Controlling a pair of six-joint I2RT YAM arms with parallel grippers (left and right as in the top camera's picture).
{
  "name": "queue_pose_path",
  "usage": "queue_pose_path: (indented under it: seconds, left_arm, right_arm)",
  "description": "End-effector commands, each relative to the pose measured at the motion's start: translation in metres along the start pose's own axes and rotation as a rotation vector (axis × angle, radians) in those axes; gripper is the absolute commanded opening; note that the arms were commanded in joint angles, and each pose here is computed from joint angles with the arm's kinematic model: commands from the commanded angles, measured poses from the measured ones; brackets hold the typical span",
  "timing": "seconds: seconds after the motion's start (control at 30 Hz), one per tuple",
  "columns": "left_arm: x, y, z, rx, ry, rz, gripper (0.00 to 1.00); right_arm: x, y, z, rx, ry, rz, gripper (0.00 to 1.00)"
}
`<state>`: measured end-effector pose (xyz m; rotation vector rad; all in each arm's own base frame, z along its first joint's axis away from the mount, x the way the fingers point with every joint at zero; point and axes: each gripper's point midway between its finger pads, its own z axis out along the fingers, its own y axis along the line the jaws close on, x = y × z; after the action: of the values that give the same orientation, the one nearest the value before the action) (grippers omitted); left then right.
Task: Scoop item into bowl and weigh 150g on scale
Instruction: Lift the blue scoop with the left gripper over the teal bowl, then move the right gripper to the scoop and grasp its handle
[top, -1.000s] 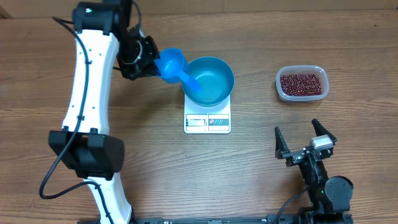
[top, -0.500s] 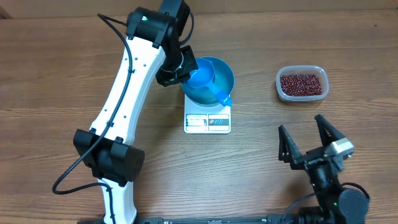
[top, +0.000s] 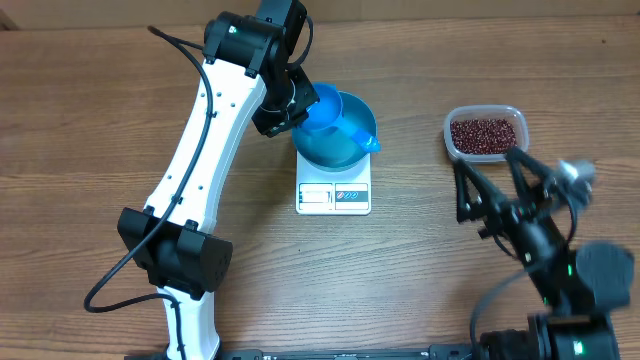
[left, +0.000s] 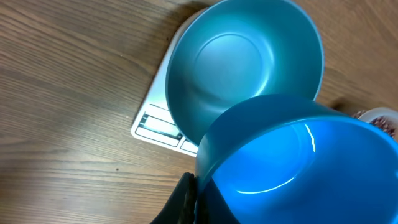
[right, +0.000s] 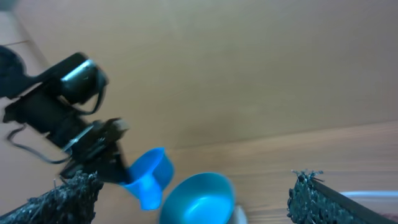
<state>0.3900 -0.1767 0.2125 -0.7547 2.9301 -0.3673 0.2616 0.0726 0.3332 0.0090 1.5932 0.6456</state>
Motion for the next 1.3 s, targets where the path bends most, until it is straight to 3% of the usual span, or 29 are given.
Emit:
queue_pose_path:
  seconds: [0.0,0.1,0.23,0.5,0.63,0.9,1.27]
  left_arm:
    - [-0.007,-0.004,-0.003,0.014,-0.028,-0.057,0.04]
    - [-0.008,-0.006,-0.003,0.022,-0.035,-0.055,0.04]
    - [-0.006,-0.008,-0.003,0.025,-0.03,-0.049,0.04]
    - [0.0,-0.015,-0.002,0.034,-0.03,-0.028,0.04]
    - [0.008,-0.025,-0.002,0.083,0.022,-0.138,0.04]
    - [0.009,-0.046,-0.005,0.173,0.062,-0.303,0.04]
    - [0.031,-0.06,-0.003,0.178,0.083,-0.26,0.04]
  right_arm:
    - [0.009,0.041,0.018,-0.274,0.118,0.062,1.0]
    - [0.017,0.071,0.023,-0.528,0.181,0.017,1.0]
    - [0.02,0.072,0.04,-0.615,0.185,-0.004,1.0]
    - [0.032,0.053,0.07,-0.535,0.343,0.518,1.0]
    - [0.044,0.043,0.08,-0.488,0.409,0.674,1.0]
    - [0.056,0.025,0.094,-0.406,0.413,0.747,1.0]
    - [0.061,0.006,0.104,-0.293,0.378,0.816,0.99]
